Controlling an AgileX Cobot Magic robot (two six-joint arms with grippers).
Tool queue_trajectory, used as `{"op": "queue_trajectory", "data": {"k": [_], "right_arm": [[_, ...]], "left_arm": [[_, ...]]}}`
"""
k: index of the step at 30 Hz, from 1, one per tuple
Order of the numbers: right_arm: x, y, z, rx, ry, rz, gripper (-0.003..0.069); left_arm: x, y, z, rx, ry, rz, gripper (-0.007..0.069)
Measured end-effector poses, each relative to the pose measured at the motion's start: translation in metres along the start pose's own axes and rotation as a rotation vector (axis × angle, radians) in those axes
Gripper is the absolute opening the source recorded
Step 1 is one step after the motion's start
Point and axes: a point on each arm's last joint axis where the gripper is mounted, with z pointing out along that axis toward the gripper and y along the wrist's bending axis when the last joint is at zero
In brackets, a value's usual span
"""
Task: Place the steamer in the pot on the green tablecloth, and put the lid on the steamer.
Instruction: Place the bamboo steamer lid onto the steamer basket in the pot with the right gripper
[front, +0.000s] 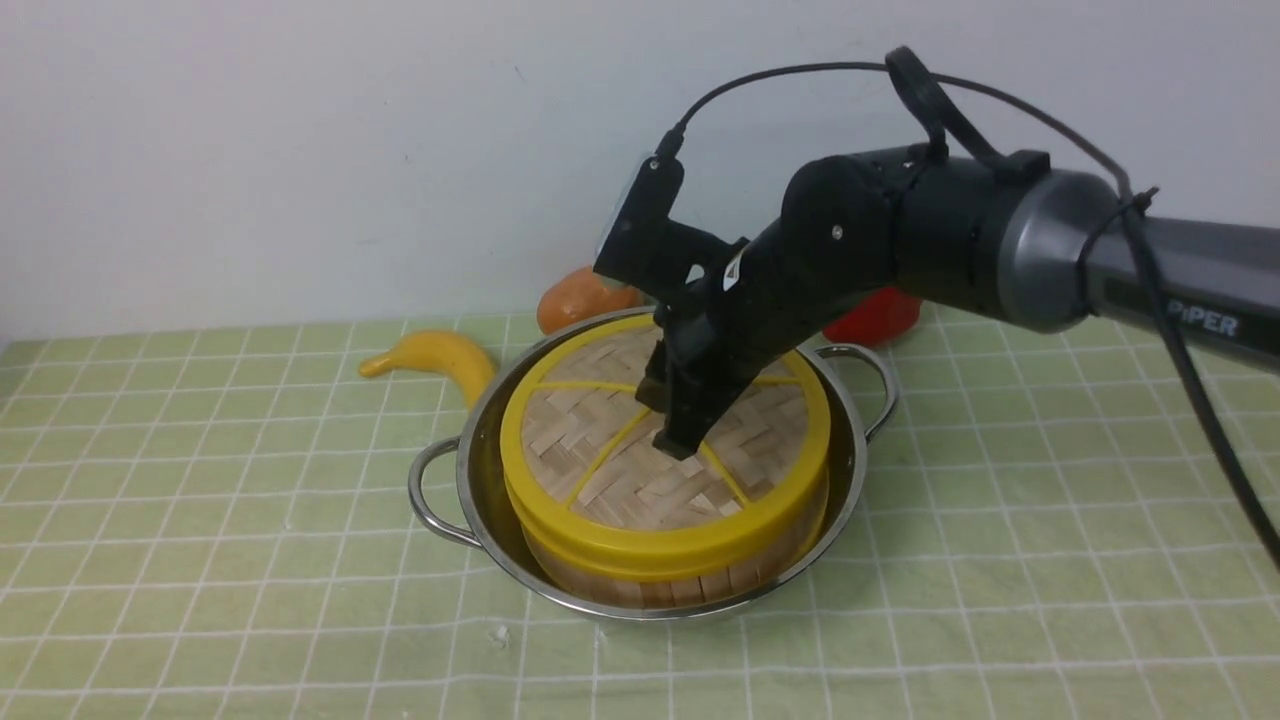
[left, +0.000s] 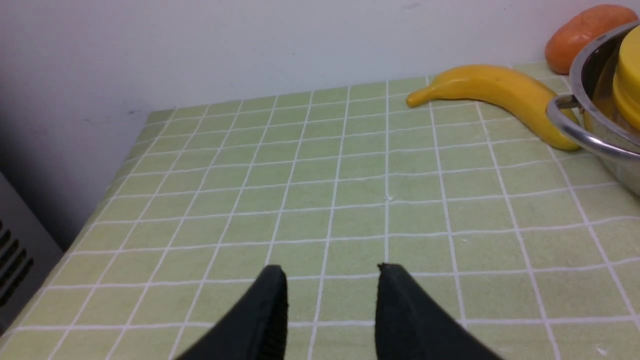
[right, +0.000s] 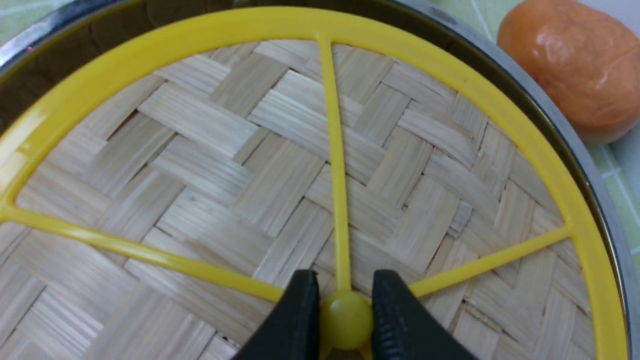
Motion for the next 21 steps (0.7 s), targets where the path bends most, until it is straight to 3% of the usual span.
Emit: {"op": "queue_trajectory", "data": {"k": [21], "right_arm": [[-0.0013,0.0016,-0.0035,-0.027,0.012,-0.095,0.0147]], "left_arm": [[0.0000,0.0000,0.0000,0.000,0.000,0.000,0.0243]]}}
